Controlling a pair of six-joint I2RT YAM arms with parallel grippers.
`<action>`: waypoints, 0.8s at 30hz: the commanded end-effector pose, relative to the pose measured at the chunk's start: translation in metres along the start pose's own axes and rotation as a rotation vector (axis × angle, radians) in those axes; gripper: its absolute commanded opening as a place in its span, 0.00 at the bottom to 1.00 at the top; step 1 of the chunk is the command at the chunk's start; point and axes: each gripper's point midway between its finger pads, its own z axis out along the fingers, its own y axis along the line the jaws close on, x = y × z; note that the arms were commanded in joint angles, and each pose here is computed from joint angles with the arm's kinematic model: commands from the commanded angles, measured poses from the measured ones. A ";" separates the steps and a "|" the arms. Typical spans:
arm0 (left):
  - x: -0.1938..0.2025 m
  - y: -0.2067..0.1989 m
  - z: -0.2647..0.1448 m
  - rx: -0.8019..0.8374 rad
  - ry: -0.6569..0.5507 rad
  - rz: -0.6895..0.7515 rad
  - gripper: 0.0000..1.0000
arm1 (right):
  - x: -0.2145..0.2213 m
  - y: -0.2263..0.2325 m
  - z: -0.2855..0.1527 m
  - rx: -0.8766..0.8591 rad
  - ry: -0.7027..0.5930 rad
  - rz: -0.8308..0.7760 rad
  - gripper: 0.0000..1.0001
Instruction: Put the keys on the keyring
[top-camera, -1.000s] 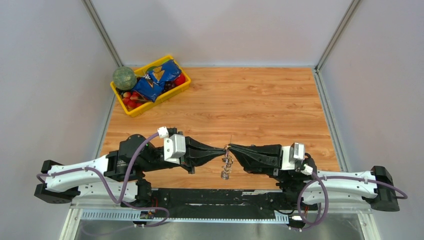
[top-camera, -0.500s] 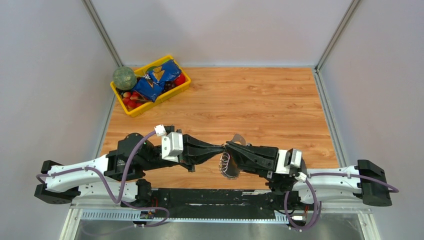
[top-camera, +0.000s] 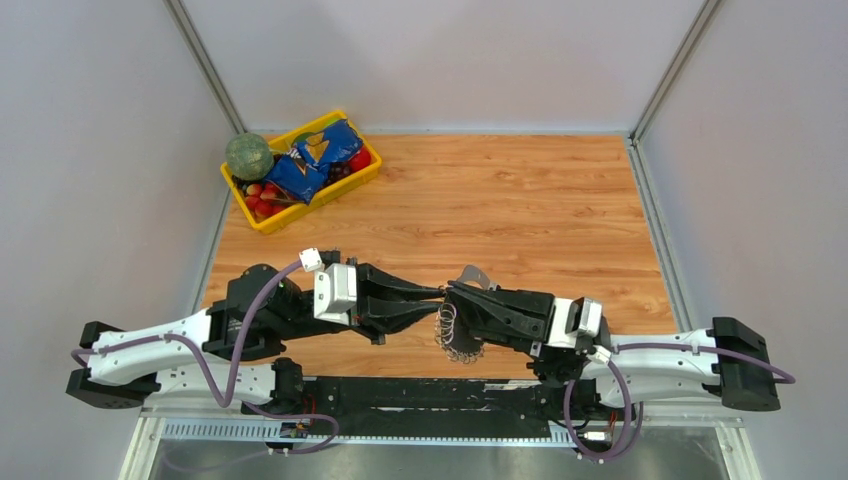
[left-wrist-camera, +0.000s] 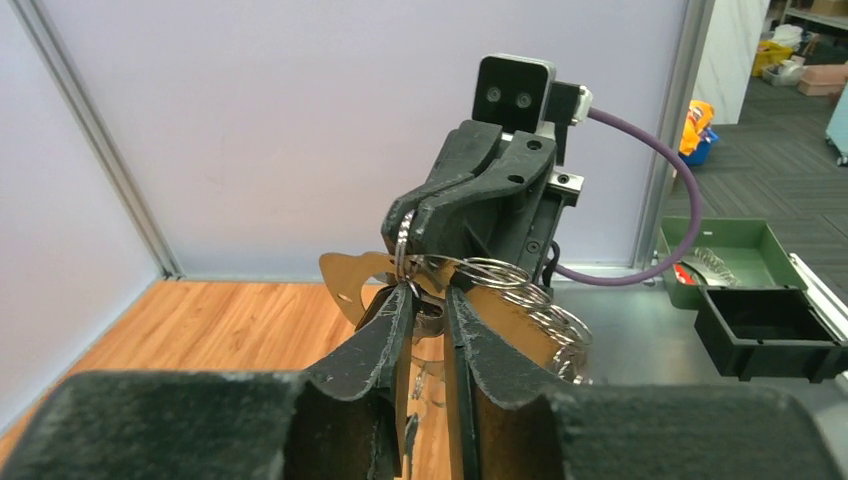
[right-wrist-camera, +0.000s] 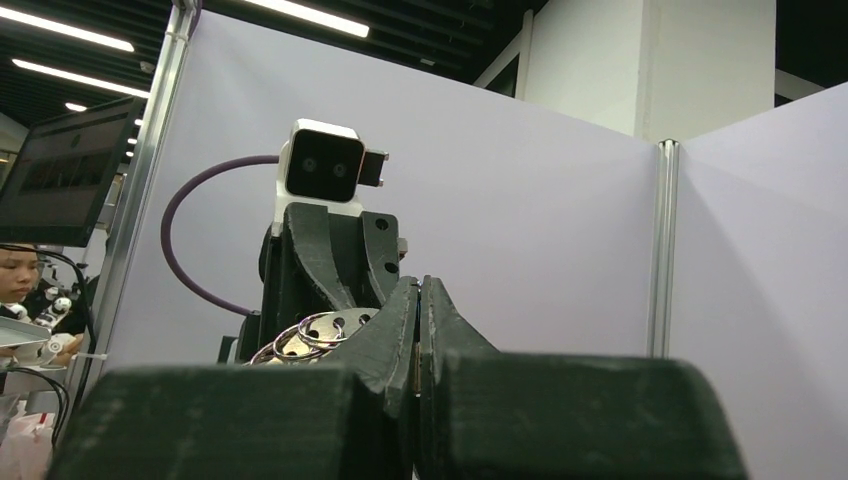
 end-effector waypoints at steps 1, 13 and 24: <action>0.005 -0.017 -0.009 0.076 0.017 -0.027 0.28 | -0.070 -0.013 0.003 0.040 -0.241 0.011 0.00; -0.018 -0.015 -0.027 0.067 -0.055 -0.022 0.55 | -0.076 0.004 -0.002 -0.066 -0.166 0.068 0.00; -0.048 -0.021 -0.020 0.112 -0.140 -0.012 0.59 | -0.083 0.025 -0.004 -0.181 -0.166 0.134 0.00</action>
